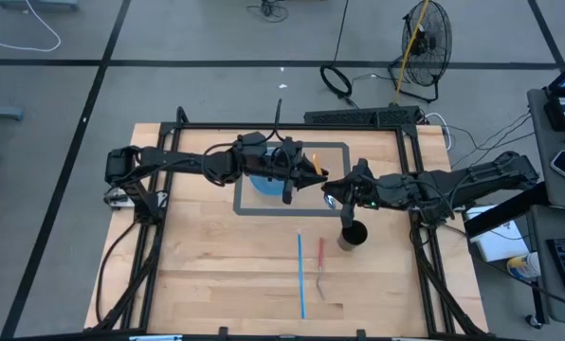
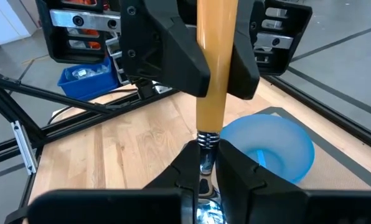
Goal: Pick & Place Utensil
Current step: Put the yellow spoon into the bowl
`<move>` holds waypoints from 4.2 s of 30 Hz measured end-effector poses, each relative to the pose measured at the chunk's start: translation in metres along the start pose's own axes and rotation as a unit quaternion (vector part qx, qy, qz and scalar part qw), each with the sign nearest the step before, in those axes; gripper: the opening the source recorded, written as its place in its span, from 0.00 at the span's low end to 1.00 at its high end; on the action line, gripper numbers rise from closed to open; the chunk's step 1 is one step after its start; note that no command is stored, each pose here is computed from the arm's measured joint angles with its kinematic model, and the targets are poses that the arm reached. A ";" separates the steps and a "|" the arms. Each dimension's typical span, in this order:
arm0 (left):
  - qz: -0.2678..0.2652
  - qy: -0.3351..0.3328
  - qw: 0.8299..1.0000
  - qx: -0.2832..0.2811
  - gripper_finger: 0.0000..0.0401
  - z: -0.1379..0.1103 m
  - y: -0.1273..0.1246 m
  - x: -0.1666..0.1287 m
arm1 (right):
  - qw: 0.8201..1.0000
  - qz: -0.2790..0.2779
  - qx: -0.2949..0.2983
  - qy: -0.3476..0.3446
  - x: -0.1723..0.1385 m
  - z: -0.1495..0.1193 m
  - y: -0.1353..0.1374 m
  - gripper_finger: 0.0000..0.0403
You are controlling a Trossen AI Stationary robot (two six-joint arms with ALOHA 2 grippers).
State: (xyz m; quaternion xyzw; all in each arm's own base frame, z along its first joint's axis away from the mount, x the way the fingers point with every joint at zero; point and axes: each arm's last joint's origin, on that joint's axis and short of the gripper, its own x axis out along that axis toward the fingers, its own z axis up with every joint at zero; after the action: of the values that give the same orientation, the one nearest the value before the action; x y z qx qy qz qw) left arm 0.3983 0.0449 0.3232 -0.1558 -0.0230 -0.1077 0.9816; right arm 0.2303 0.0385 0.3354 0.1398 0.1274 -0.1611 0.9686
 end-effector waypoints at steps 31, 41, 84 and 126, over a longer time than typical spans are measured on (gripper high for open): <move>0.018 -0.005 1.000 0.018 0.15 0.001 0.004 -0.001 | 0.999 -0.044 0.005 -0.006 0.000 -0.001 -0.003 0.24; 0.020 0.006 1.000 0.015 0.15 0.000 0.007 -0.002 | 0.998 -0.054 -0.004 0.014 0.000 -0.006 -0.005 0.43; 0.200 0.211 0.957 -0.006 0.14 0.006 0.103 -0.085 | 0.983 -0.120 -0.004 0.136 -0.009 -0.031 -0.021 0.75; 0.301 0.223 0.914 -0.156 0.14 -0.088 0.144 -0.146 | 0.986 -0.114 0.020 0.119 -0.013 -0.026 -0.022 0.73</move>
State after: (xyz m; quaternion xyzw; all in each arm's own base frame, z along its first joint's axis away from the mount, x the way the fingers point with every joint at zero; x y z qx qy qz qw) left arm 0.2882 0.1813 0.1851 -0.2789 0.2616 0.1592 0.9102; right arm 0.2051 0.0302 0.3101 0.1615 0.2534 -0.2551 0.9190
